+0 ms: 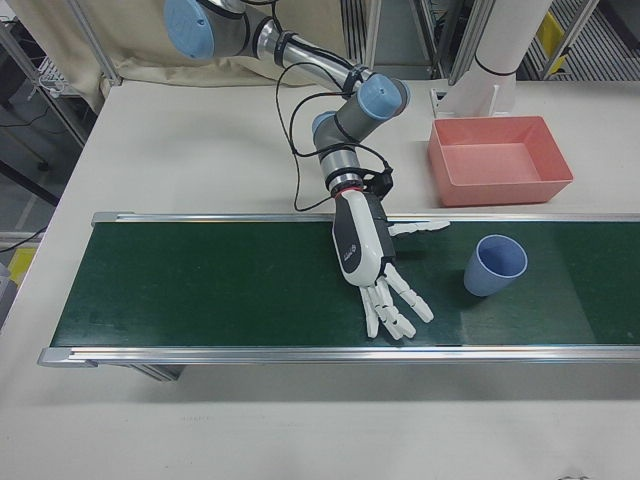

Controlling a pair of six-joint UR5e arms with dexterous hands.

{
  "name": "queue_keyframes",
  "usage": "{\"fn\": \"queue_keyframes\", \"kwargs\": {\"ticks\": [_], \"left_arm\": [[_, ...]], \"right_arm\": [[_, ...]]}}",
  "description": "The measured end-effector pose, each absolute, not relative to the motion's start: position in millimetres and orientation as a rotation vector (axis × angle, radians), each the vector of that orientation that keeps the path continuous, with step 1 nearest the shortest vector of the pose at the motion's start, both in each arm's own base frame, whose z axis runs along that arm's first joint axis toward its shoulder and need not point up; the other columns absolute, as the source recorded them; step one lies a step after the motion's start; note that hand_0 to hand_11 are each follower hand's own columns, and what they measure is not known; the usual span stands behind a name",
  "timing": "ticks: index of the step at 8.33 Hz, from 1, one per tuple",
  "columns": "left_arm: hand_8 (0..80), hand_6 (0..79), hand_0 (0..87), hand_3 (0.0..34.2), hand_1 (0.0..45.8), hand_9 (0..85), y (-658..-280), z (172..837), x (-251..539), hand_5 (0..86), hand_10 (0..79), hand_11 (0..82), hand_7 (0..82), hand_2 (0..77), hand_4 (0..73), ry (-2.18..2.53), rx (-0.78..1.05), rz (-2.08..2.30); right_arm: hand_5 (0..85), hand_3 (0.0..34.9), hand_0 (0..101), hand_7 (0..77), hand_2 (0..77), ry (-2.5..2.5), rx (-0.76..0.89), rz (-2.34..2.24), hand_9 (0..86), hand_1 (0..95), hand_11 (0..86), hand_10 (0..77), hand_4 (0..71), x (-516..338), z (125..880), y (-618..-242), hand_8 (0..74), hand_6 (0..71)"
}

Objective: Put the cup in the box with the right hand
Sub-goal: 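Close the right hand fingers around the light blue cup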

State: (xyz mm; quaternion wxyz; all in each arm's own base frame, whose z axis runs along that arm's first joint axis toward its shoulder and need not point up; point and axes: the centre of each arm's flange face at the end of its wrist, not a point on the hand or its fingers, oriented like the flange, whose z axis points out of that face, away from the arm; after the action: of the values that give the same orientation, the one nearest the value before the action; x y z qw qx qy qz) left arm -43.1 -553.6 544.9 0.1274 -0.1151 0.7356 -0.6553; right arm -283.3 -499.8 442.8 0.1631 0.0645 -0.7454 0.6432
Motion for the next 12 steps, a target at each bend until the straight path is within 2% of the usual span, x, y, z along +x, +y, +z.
{"fn": "queue_keyframes", "kwargs": {"ticks": [2, 3, 4, 7, 8, 9, 10, 11, 12], "left_arm": [[0.0, 0.0, 0.0, 0.0, 0.5, 0.0, -554, 545, -43, 0.0, 0.0, 0.0, 0.5, 1.1, 1.1, 2.141, -0.335, -1.907], [0.0, 0.0, 0.0, 0.0, 0.5, 0.0, -554, 545, -43, 0.0, 0.0, 0.0, 0.5, 1.1, 1.1, 2.14, -0.335, -1.907], [0.0, 0.5, 0.0, 0.0, 0.5, 0.0, -554, 545, -43, 0.0, 0.0, 0.0, 0.5, 1.1, 1.1, 2.14, -0.335, -1.907], [0.0, 0.5, 0.0, 0.0, 0.5, 0.0, -554, 546, -43, 0.5, 0.0, 0.0, 0.5, 1.1, 1.1, 2.139, -0.336, -1.907], [0.0, 0.5, 0.0, 0.0, 0.5, 0.0, -554, 546, -43, 0.0, 0.0, 0.0, 0.5, 1.1, 1.1, 2.139, -0.336, -1.907], [0.0, 0.5, 0.0, 0.0, 0.5, 0.0, -554, 546, -43, 0.0, 0.0, 0.0, 0.5, 1.1, 1.1, 2.14, -0.335, -1.907], [0.0, 0.5, 0.0, 0.0, 0.5, 0.0, -554, 546, -43, 0.0, 0.0, 0.0, 0.5, 1.1, 1.1, 2.139, -0.335, -1.908], [0.0, 0.0, 0.0, 0.0, 0.5, 0.0, -554, 545, -43, 0.5, 0.0, 0.0, 0.5, 1.1, 1.1, 2.139, -0.336, -1.907], [0.0, 0.5, 0.0, 0.0, 0.5, 0.0, -554, 545, -43, 0.0, 0.0, 0.0, 0.5, 1.1, 1.1, 2.14, -0.335, -1.907]], "right_arm": [[4.4, 0.0, 46, 22.9, 4.4, -2.124, 0.186, 1.833, 13.1, 14.2, 0.5, 0.0, 0.0, -284, 443, -500, 7.1, 6.5], [4.4, 0.0, 46, 24.5, 8.2, -2.122, 0.189, 1.831, 14.2, 12.0, 0.5, 0.0, 0.0, -285, 443, -500, 7.1, 6.0], [4.4, 0.0, 46, 25.6, 5.5, -2.122, 0.194, 1.826, 14.2, 13.6, 0.5, 0.0, 1.1, -285, 441, -500, 7.1, 6.5], [4.4, 0.0, 46, 28.9, 7.6, -2.125, 0.22, 1.815, 15.8, 12.5, 0.5, 0.0, 3.8, -287, 434, -503, 8.7, 8.2], [4.4, 0.0, 46, 39.8, 9.8, -2.115, 0.236, 1.813, 20.2, 13.6, 0.5, 0.0, 6.0, -286, 433, -504, 10.4, 9.8], [6.5, 0.0, 47, 49.1, 16.9, -2.095, 0.254, 1.816, 29.5, 22.9, 0.5, 0.5, 14.7, -282, 433, -503, 22.4, 20.7], [6.5, 0.0, 47, 49.1, 16.9, -2.081, 0.272, 1.823, 29.5, 22.9, 0.5, 0.5, 14.7, -276, 432, -503, 22.4, 20.7], [10.9, 0.0, 40, 62.2, 25.1, -2.078, 0.288, 1.83, 49.6, 14.7, 21.3, 25.1, 27.3, -268, 432, -504, 43.1, 36.0], [12.0, 0.0, 40, 62.7, 28.9, -2.091, 0.298, 1.832, 53.5, 12.0, 32.7, 36.0, 28.9, -257, 427, -502, 48.0, 37.6]]}}
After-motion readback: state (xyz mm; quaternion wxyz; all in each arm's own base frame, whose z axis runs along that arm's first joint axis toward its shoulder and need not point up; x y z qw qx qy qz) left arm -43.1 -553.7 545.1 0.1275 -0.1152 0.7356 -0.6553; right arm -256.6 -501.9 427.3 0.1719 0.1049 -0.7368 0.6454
